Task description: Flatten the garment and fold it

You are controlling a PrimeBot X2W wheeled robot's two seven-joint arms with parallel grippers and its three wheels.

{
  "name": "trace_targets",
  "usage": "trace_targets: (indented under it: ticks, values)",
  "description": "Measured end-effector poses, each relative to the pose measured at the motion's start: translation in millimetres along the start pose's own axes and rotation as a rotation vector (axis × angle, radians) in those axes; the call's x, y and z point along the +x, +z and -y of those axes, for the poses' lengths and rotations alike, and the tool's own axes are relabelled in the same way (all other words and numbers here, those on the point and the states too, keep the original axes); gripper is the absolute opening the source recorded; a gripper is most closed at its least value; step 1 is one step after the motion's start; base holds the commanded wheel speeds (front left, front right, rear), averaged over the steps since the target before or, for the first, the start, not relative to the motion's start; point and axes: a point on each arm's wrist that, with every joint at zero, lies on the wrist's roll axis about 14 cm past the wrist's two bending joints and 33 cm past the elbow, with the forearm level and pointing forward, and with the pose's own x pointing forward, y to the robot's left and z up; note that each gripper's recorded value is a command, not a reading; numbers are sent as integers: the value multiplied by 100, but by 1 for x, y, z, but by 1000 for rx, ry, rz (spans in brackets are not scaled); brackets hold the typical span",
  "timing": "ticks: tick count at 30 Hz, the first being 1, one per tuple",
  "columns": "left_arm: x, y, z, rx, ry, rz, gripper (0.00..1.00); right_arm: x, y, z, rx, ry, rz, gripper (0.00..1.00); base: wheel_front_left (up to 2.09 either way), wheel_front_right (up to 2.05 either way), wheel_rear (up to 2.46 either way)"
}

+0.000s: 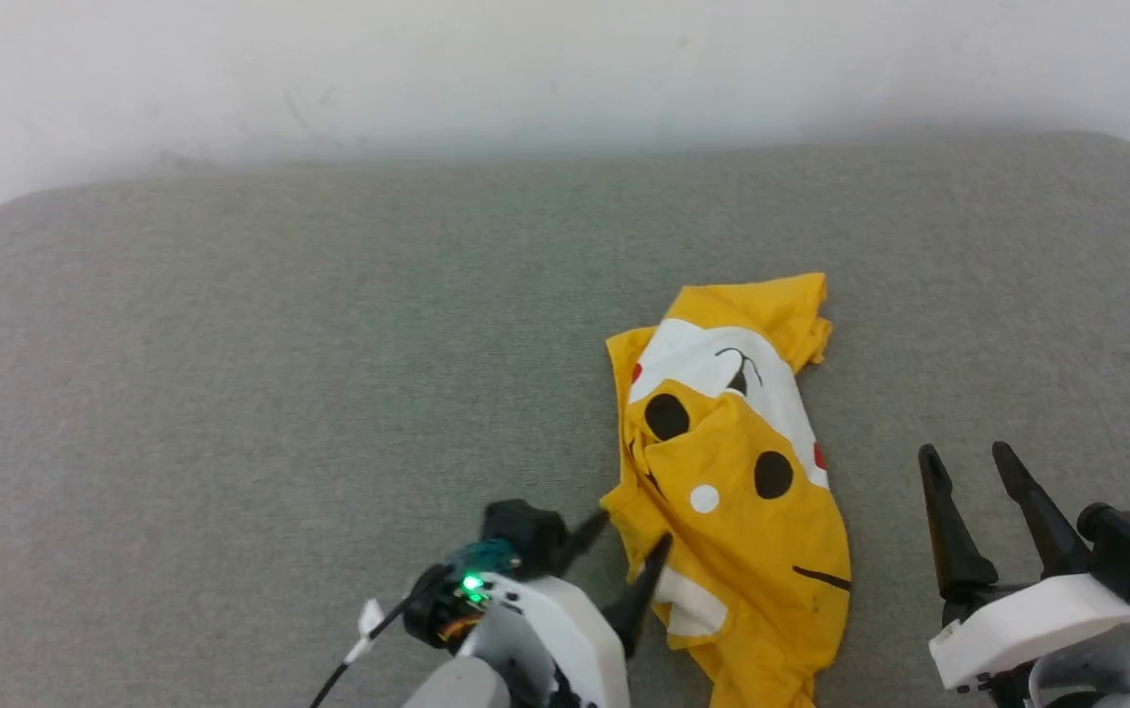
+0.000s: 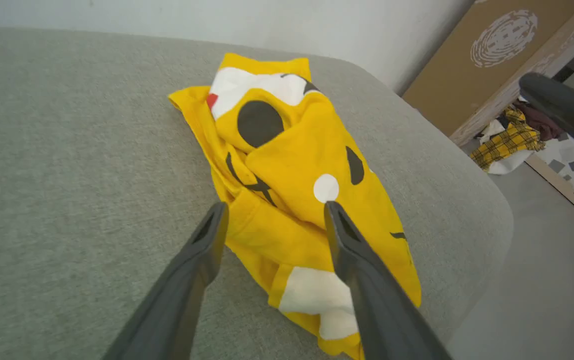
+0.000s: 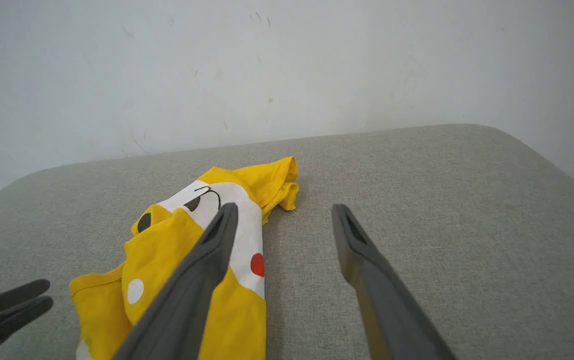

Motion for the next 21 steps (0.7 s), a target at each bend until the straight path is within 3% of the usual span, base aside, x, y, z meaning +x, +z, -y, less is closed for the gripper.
trace_targets:
  ticks: [7, 13, 14, 15, 17, 21]
  values:
    - [9, -64, 21, 3, -46, -342, 100, -4, -5, 13, 20, -42, -9, 100, 0, 0, 0]
    - [13, -88, 27, 23, -65, -497, 100, -5, -9, 19, 28, -65, -16, 100, 0, 0, 0]
    - [14, -91, 28, 33, -74, -521, 94, -5, -10, 20, 30, -69, -19, 100, 0, 0, 0]
    - [15, -93, 29, 40, -80, -537, 47, -6, -12, 22, 32, -73, -24, 100, 0, 0, 0]
    - [18, -92, 28, 36, -79, -533, 0, -6, -15, 23, 37, -79, -29, 100, 0, 0, 0]
    - [26, -71, 7, -53, 20, -403, 0, -3, -17, 22, 42, -73, -35, 100, 0, 0, 0]
